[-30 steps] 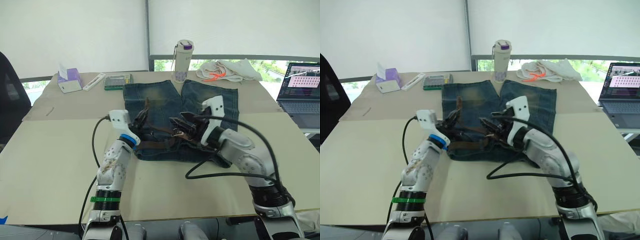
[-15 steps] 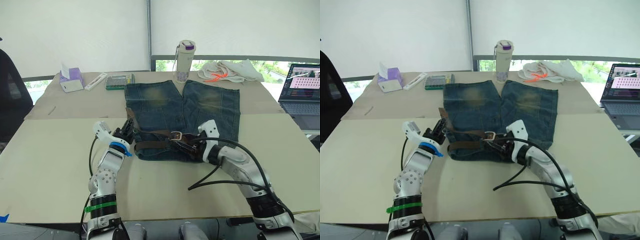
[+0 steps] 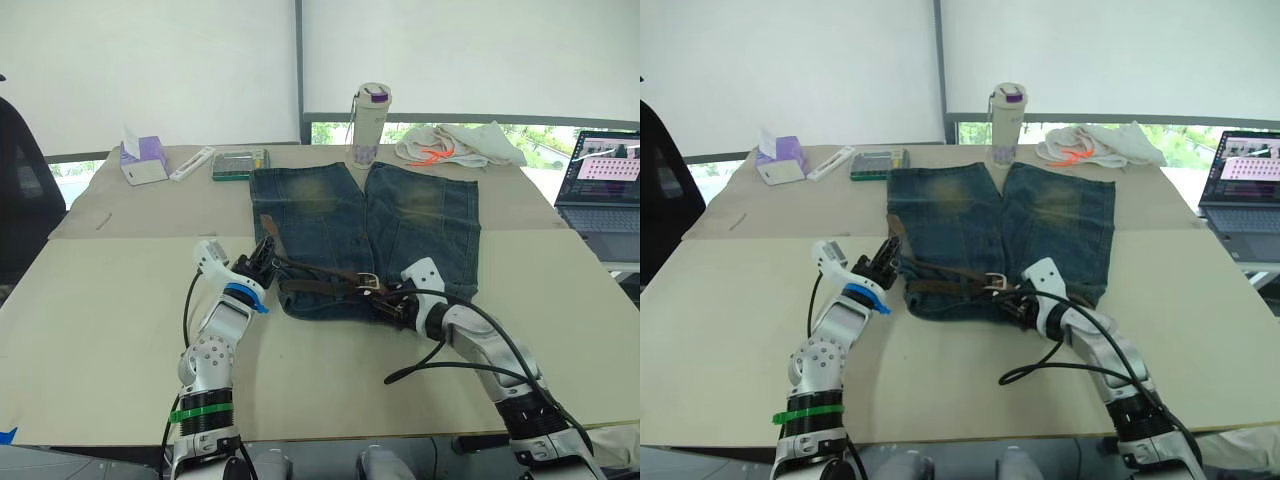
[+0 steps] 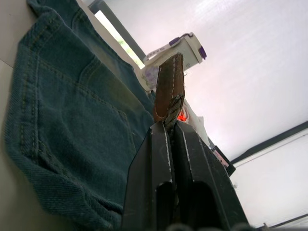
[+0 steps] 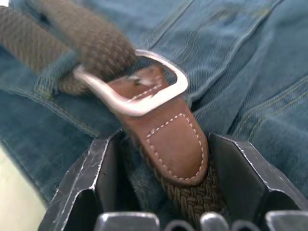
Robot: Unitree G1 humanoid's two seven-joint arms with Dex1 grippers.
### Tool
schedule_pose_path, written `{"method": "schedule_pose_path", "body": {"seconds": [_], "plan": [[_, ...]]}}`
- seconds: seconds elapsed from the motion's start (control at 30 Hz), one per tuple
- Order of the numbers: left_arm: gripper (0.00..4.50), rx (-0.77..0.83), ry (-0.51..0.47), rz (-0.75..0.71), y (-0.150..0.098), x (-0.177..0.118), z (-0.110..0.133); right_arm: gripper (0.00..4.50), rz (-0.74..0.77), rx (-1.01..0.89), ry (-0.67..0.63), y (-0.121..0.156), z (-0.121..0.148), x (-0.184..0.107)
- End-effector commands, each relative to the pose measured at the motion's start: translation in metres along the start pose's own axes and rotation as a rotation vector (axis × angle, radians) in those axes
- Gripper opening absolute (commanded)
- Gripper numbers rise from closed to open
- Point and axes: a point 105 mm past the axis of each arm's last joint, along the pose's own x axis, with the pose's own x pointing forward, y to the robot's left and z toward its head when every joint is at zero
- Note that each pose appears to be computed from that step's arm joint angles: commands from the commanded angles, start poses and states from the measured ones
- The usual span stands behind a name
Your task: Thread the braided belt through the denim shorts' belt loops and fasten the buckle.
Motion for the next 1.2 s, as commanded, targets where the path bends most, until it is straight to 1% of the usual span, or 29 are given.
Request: {"method": "schedule_pose_path", "body": {"seconds": [0.03, 0.1, 0.17, 0.27, 0.33, 0.43, 0.5, 0.57, 0.73, 0.83, 0.9, 1.03, 1.1, 1.13, 1.2], "plan": [[0.00, 0.000, -0.084, -0.060, -0.012, -0.002, 0.024, 3.16, -0.011, 0.019, 0.082, -0.004, -0.024, -0.004], [0.00, -0.012, -0.098, -0.070, -0.011, -0.004, 0.029, 3.16, 0.024, 0.025, 0.074, 0.003, -0.022, -0.005], [0.00, 0.004, -0.087, -0.071, -0.008, -0.007, 0.029, 3.16, 0.053, 0.017, 0.038, 0.006, -0.014, -0.007], [0.00, 0.048, -0.057, -0.066, -0.005, -0.009, 0.026, 3.16, 0.057, 0.028, -0.040, 0.002, 0.006, -0.012], [0.00, 0.073, -0.039, -0.085, -0.009, -0.008, 0.022, 3.16, 0.037, -0.005, -0.080, -0.007, 0.021, -0.019], [0.00, 0.073, -0.029, -0.104, -0.014, -0.007, 0.018, 3.16, 0.076, -0.048, -0.166, -0.007, 0.048, -0.029], [0.00, 0.062, -0.034, -0.112, -0.016, -0.006, 0.018, 3.16, 0.059, -0.126, -0.172, -0.011, 0.058, -0.031], [0.00, 0.059, -0.034, -0.112, -0.016, -0.007, 0.017, 3.16, 0.055, -0.174, -0.159, -0.010, 0.059, -0.030], [0.00, 0.064, -0.028, -0.115, -0.017, -0.007, 0.016, 3.16, 0.072, -0.156, -0.171, 0.005, 0.060, -0.022], [0.00, 0.061, -0.031, -0.115, -0.017, -0.009, 0.016, 3.16, 0.093, -0.160, -0.165, 0.016, 0.053, -0.019], [0.00, 0.060, -0.031, -0.115, -0.018, -0.010, 0.015, 3.16, 0.091, -0.160, -0.168, 0.018, 0.051, -0.018], [0.00, 0.058, -0.027, -0.114, -0.018, -0.012, 0.012, 3.16, 0.052, -0.193, -0.215, 0.014, 0.059, -0.018], [0.00, 0.059, -0.026, -0.111, -0.018, -0.013, 0.012, 3.16, 0.058, -0.181, -0.265, 0.014, 0.067, -0.020], [0.00, 0.059, -0.026, -0.110, -0.018, -0.013, 0.011, 2.93, 0.070, -0.171, -0.290, 0.015, 0.070, -0.022], [0.00, 0.059, -0.025, -0.108, -0.018, -0.013, 0.011, 2.31, 0.119, -0.155, -0.318, 0.020, 0.073, -0.026]]}}
